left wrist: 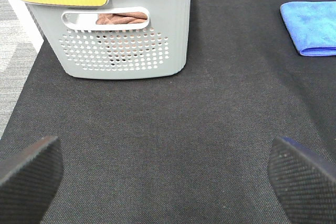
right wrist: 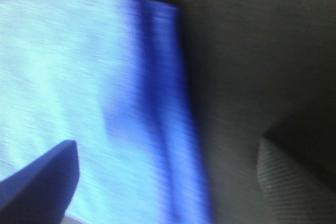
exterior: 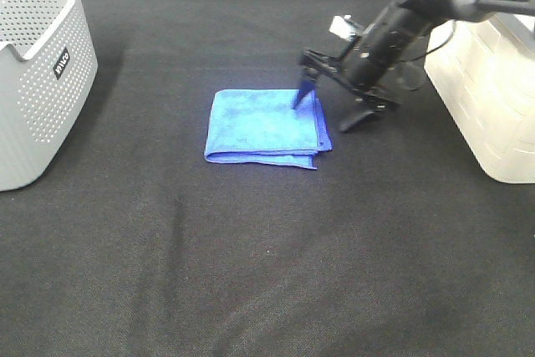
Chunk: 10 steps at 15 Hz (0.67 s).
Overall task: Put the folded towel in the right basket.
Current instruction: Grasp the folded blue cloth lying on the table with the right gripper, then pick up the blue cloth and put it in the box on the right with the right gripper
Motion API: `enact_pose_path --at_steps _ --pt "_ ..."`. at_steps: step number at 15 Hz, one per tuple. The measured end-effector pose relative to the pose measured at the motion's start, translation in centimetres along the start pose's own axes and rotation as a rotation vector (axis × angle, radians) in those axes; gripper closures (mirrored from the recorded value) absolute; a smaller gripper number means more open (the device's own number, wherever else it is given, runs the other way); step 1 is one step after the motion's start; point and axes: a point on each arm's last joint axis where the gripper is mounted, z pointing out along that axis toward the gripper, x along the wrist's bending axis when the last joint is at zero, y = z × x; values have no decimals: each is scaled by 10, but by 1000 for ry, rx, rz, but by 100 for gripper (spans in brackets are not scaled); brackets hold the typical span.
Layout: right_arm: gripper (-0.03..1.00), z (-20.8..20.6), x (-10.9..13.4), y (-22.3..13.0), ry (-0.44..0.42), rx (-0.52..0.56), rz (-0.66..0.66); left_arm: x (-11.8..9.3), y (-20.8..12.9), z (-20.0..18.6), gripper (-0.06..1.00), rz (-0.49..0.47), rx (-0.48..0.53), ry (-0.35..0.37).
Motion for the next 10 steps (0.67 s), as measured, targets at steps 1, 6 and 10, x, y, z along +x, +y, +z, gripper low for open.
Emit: enact_pose_path --at_steps 1,6,10 --pt "9 12 14 -5 27 -1 -9 0 0 0 -4 0 0 0" --pt "66 49 63 -25 65 -46 -82 0 0 0 -4 0 0 0" --pt "78 27 79 -18 58 -23 -196 0 0 0 -4 0 0 0"
